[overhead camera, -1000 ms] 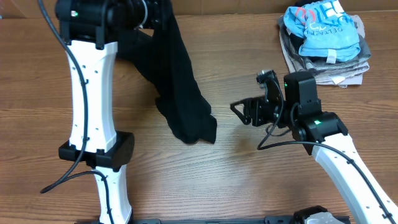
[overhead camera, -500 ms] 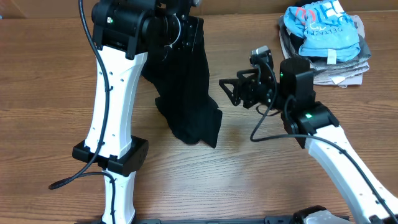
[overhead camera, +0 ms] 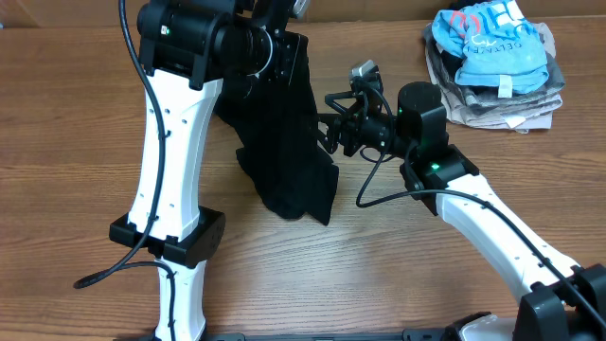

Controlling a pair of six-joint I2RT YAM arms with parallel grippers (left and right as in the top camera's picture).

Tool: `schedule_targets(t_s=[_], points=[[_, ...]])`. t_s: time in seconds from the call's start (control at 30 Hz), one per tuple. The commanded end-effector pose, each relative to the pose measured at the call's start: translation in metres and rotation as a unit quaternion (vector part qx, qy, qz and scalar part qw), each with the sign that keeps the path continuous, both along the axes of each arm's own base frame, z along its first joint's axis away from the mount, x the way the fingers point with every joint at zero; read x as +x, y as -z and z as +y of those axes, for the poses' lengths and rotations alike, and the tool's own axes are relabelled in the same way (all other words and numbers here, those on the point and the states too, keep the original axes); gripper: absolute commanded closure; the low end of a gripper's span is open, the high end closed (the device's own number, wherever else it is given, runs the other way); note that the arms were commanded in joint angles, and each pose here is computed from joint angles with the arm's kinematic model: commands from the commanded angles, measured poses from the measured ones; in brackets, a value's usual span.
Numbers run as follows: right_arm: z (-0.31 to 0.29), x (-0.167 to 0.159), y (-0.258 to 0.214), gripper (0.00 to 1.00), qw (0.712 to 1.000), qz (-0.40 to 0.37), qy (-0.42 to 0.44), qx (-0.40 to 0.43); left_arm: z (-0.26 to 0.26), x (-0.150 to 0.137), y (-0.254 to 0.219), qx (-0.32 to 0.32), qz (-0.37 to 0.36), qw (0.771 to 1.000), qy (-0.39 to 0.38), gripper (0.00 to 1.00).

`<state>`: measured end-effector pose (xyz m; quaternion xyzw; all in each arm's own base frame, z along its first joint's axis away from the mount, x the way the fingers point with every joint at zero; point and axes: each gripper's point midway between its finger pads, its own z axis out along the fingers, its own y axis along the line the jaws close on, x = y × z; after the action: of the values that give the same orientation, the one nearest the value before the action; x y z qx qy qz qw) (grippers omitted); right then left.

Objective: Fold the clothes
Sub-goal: 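Grasp the hanging shirt's other corner with the right gripper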

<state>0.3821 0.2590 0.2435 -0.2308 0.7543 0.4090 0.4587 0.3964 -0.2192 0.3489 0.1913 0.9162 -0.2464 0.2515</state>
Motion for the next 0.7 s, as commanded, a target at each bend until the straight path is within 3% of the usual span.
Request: schedule_targets(t_s=[0.0,0.03,0.1,0.17,0.4,0.5,0.67], points=[[0.008,0.008,-0.009,0.30,1.000,-0.001,-0.003,0.028,-0.009,-0.009,-0.012,-0.024,-0.010,0.999,0.027,0.96],[0.009,0.010,-0.008,0.34,0.999,-0.001,-0.002,0.033,-0.010,-0.010,-0.013,-0.028,-0.008,0.999,0.031,0.96],[0.011,0.015,-0.011,0.56,0.999,0.001,0.001,0.049,-0.012,-0.011,-0.013,-0.030,-0.007,0.999,0.034,0.96],[0.010,0.015,-0.014,0.94,0.999,-0.003,0.002,0.052,-0.012,-0.011,-0.013,-0.029,-0.010,0.999,0.037,0.96],[-0.020,0.024,-0.023,0.96,0.997,0.044,0.036,0.049,0.005,-0.002,-0.012,0.005,-0.031,0.999,0.014,0.96],[-0.049,0.022,-0.036,0.96,0.996,0.052,0.073,-0.022,0.023,0.005,-0.014,0.042,-0.058,0.997,-0.007,0.96],[-0.094,0.003,-0.051,0.96,0.971,0.099,0.151,-0.155,0.029,0.003,-0.022,0.072,-0.097,0.992,0.024,0.96]])
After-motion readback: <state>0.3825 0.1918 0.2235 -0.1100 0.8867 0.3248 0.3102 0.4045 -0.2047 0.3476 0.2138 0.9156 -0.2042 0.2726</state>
